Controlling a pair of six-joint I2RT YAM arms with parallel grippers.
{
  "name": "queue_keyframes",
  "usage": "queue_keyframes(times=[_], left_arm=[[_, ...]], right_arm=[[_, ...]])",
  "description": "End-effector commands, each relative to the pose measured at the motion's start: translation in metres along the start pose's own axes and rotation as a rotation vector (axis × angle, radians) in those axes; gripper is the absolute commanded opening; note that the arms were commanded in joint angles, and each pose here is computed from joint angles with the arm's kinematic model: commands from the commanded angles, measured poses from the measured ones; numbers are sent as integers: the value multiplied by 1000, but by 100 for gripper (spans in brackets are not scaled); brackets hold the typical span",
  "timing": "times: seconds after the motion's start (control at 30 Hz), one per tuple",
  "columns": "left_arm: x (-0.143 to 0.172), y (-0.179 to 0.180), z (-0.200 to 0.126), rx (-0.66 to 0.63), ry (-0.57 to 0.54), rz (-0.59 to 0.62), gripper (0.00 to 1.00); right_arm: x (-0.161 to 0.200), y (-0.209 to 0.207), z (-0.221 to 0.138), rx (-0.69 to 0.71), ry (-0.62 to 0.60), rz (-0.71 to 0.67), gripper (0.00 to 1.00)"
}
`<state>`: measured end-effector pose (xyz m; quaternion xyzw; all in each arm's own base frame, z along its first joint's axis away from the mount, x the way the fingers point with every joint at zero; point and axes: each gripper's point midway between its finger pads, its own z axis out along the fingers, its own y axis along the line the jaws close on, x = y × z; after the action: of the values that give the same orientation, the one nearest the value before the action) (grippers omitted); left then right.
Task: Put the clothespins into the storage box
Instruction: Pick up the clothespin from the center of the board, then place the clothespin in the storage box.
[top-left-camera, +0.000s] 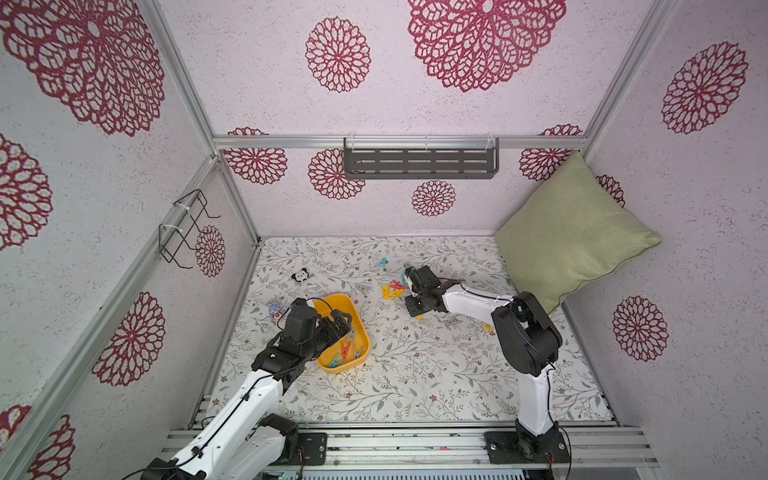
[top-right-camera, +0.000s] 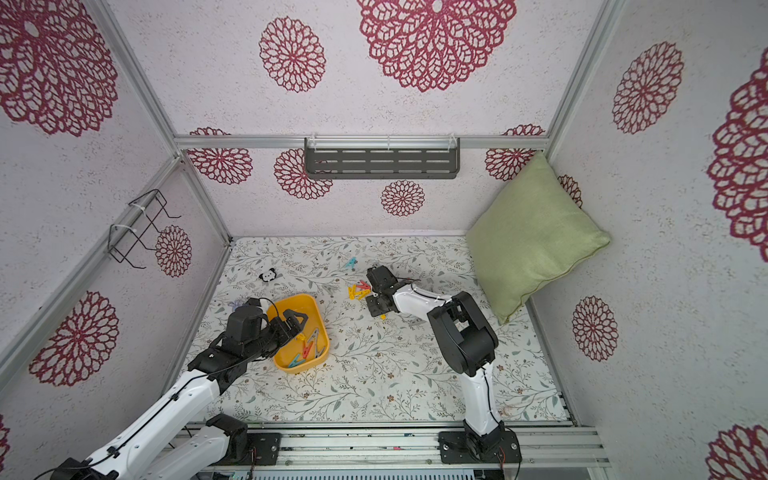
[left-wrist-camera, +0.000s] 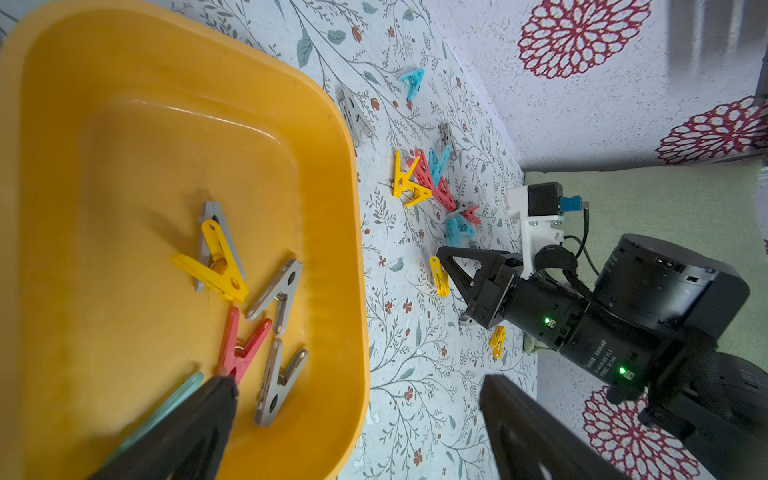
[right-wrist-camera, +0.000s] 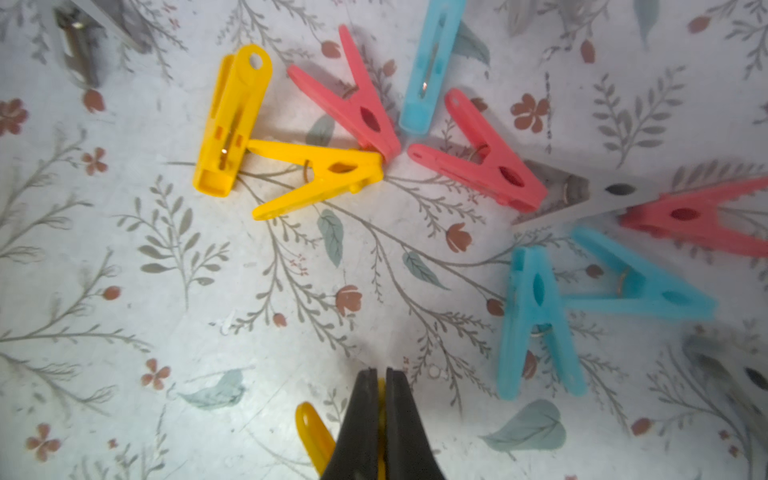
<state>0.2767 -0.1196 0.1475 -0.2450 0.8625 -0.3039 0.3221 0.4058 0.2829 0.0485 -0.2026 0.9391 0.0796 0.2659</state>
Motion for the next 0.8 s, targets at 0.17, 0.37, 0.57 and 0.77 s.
queue_keyframes(times=[0.17, 0.37, 0.57, 0.77], left_arm=[[-26, 4, -26, -12, -76, 12, 98], [-43, 19, -41, -15, -111, -38, 98], [-53, 32, -50, -10, -141, -84, 97], [-53, 43, -61, -8, -167, -118, 97]], right_arm=[[-47, 77, -53, -167, -131, -28, 0], [-64, 147, -72, -276, -174, -90, 0], [-70, 201, -68, -343, -164, -140, 0], [-61, 232, -42, -360, -110, -178, 0]])
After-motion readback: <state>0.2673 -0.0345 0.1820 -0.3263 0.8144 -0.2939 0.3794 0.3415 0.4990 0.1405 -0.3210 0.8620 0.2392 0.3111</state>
